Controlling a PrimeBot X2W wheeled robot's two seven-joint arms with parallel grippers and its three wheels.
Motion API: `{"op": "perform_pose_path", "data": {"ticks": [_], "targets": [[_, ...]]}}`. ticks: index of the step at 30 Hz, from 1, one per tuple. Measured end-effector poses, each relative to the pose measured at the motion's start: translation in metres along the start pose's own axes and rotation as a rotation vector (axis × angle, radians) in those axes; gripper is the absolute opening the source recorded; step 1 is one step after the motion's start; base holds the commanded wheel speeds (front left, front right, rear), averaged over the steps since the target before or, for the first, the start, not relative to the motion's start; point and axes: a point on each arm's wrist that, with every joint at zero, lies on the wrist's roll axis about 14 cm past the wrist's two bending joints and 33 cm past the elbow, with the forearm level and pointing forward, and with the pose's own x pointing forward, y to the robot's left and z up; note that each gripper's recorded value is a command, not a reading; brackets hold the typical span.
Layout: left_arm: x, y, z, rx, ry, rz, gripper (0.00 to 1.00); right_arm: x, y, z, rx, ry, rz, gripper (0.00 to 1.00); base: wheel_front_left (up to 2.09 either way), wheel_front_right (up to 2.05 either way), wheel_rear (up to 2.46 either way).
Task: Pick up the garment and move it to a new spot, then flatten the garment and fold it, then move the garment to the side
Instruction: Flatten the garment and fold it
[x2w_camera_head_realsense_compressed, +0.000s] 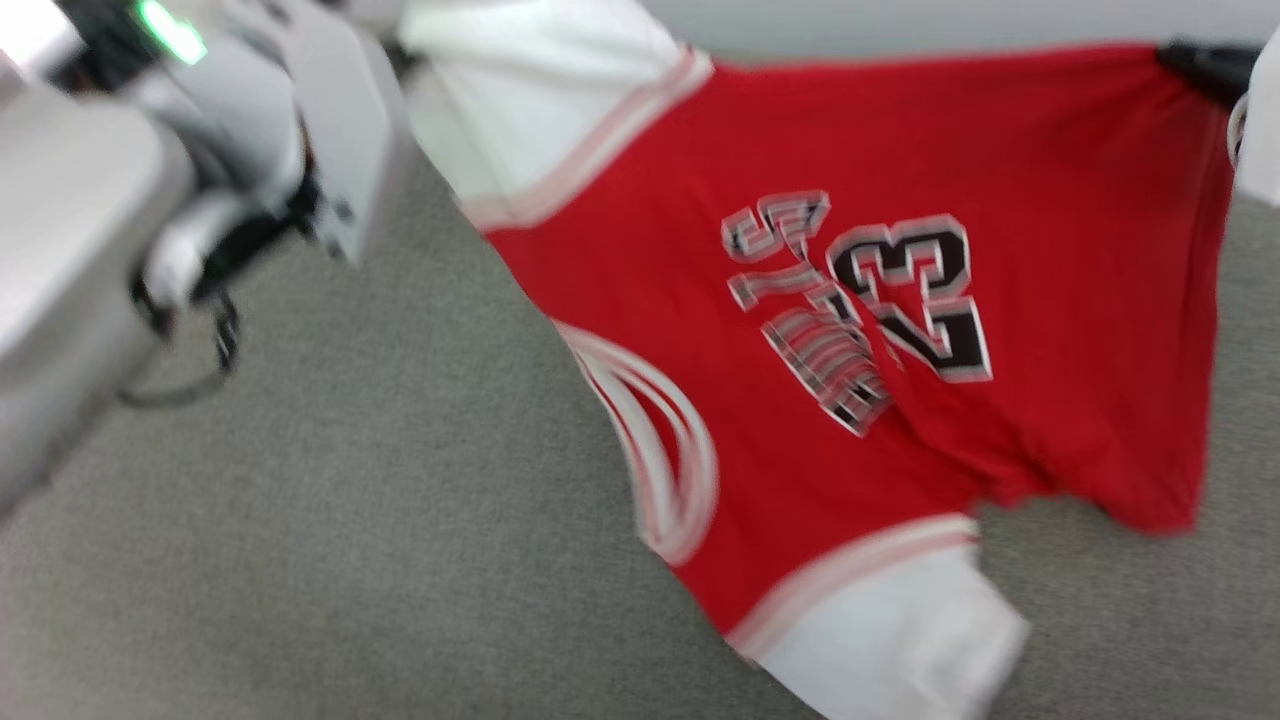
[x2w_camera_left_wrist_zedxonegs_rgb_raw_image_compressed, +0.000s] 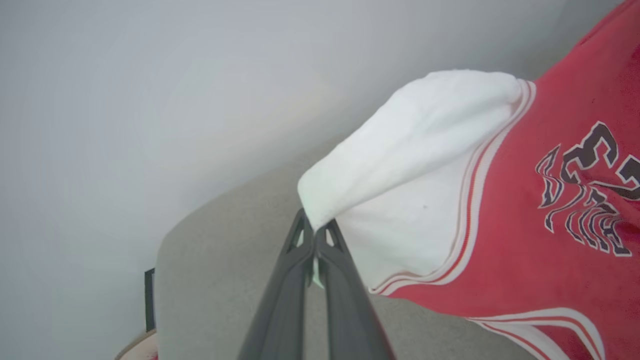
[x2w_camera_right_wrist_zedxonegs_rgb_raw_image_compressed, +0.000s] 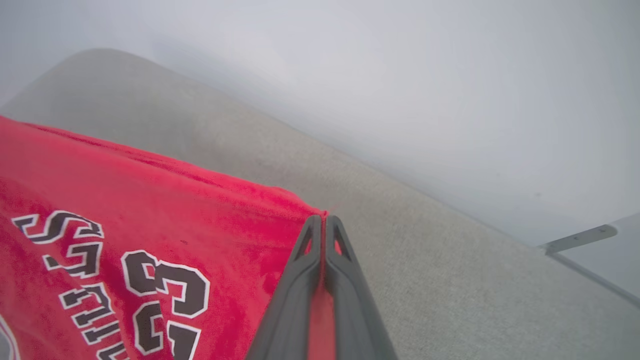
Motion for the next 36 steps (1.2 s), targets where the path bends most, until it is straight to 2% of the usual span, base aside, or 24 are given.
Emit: {"op": "perform_pose_path", "data": {"ticks": [9,13,19,27,30,32,36], "targets": [[-0.031,0.046,0.125,0.121,-0.268,0.164,0.00,-0.069,-0.011,0.095,-0.026,-0.342,-0.071,0.00,0.00,0.00,0.00],[-0.049,0.054,0.173,0.145,-0.401,0.213,0.00,-0.091,-0.010,0.118,-0.013,-0.435,-0.079,0.00,0.00,0.00,0.00],[-0.059,0.063,0.208,0.164,-0.483,0.256,0.00,-0.112,-0.014,0.136,0.041,-0.509,-0.082,0.00,0.00,0.00,0.00],[-0.044,0.074,0.228,0.162,-0.546,0.288,0.00,-0.103,-0.026,0.143,0.086,-0.540,-0.101,0.00,0.00,0.00,0.00],[-0.008,0.074,0.222,0.183,-0.540,0.287,0.00,-0.081,-0.043,0.139,0.089,-0.562,-0.152,0.00,0.00,0.00,0.00],[0.003,0.075,0.226,0.203,-0.567,0.310,0.00,-0.074,-0.050,0.142,0.069,-0.605,-0.183,0.00,0.00,0.00,0.00],[0.007,0.076,0.255,0.237,-0.732,0.377,0.00,-0.064,-0.056,0.158,-0.068,-0.754,-0.254,0.00,0.00,0.00,0.00]]}}
